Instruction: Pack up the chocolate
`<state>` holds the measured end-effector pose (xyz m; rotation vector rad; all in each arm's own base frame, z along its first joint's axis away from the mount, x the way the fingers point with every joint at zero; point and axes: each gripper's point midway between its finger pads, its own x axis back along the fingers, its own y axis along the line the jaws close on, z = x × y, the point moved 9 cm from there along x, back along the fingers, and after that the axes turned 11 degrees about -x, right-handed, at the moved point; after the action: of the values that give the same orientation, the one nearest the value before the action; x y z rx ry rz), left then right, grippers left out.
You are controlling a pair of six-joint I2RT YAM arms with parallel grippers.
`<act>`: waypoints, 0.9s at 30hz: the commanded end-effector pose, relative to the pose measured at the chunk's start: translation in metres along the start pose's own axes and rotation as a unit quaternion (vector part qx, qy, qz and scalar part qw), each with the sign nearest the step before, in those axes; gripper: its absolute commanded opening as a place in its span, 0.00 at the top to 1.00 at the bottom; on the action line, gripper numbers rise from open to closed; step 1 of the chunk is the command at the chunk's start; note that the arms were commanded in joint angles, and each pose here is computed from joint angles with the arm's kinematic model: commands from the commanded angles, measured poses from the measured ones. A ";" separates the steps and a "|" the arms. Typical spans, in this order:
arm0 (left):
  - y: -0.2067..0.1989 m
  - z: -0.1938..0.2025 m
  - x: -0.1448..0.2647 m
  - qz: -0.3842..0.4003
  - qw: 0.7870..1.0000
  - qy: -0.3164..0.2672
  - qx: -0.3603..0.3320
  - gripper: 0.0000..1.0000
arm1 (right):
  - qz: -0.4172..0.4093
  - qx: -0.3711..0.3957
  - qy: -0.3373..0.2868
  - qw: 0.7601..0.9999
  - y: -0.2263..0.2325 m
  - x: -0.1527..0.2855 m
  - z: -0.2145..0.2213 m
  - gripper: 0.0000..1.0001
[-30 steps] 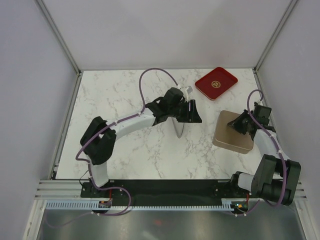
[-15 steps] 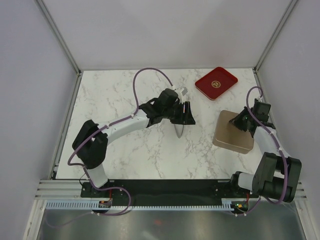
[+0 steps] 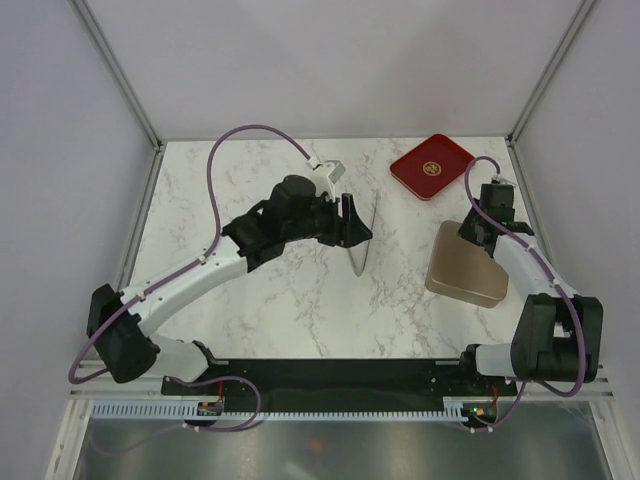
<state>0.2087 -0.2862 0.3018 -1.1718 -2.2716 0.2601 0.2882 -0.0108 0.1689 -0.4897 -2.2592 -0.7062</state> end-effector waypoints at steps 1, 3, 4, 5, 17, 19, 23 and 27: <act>0.017 0.017 0.004 -0.055 0.998 0.017 -0.014 0.35 | 0.060 0.005 -0.045 0.997 -0.013 -0.010 -0.005 0.93; 0.020 0.023 0.002 -0.061 0.998 0.023 -0.009 0.35 | 0.064 0.002 -0.050 0.997 -0.012 -0.021 -0.006 0.93; 0.022 0.026 0.000 -0.064 0.998 0.028 -0.006 0.35 | 0.061 0.000 -0.061 0.996 -0.009 -0.025 -0.009 0.93; 0.023 0.030 -0.004 -0.064 0.997 0.037 -0.002 0.35 | 0.068 0.002 -0.055 0.996 -0.011 -0.034 -0.007 0.93; 0.022 0.023 -0.023 -0.061 0.997 0.047 0.022 0.35 | 0.044 0.007 -0.039 0.998 -0.007 -0.043 -0.002 0.93; 0.020 0.020 -0.021 -0.059 0.997 0.042 0.019 0.35 | 0.036 0.006 -0.042 0.998 0.000 -0.035 -0.007 0.92; 0.014 0.008 -0.009 -0.054 0.998 0.019 0.005 0.35 | 0.005 0.002 -0.052 0.999 0.015 -0.014 -0.021 0.92; 0.009 0.002 0.009 -0.051 0.999 -0.001 -0.009 0.35 | -0.054 0.016 -0.028 0.998 0.036 0.001 -0.015 0.92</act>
<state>0.2128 -0.2835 0.2619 -1.0132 -2.2158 0.1733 0.3123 -0.0094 0.1602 -0.5285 -2.3101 -0.6663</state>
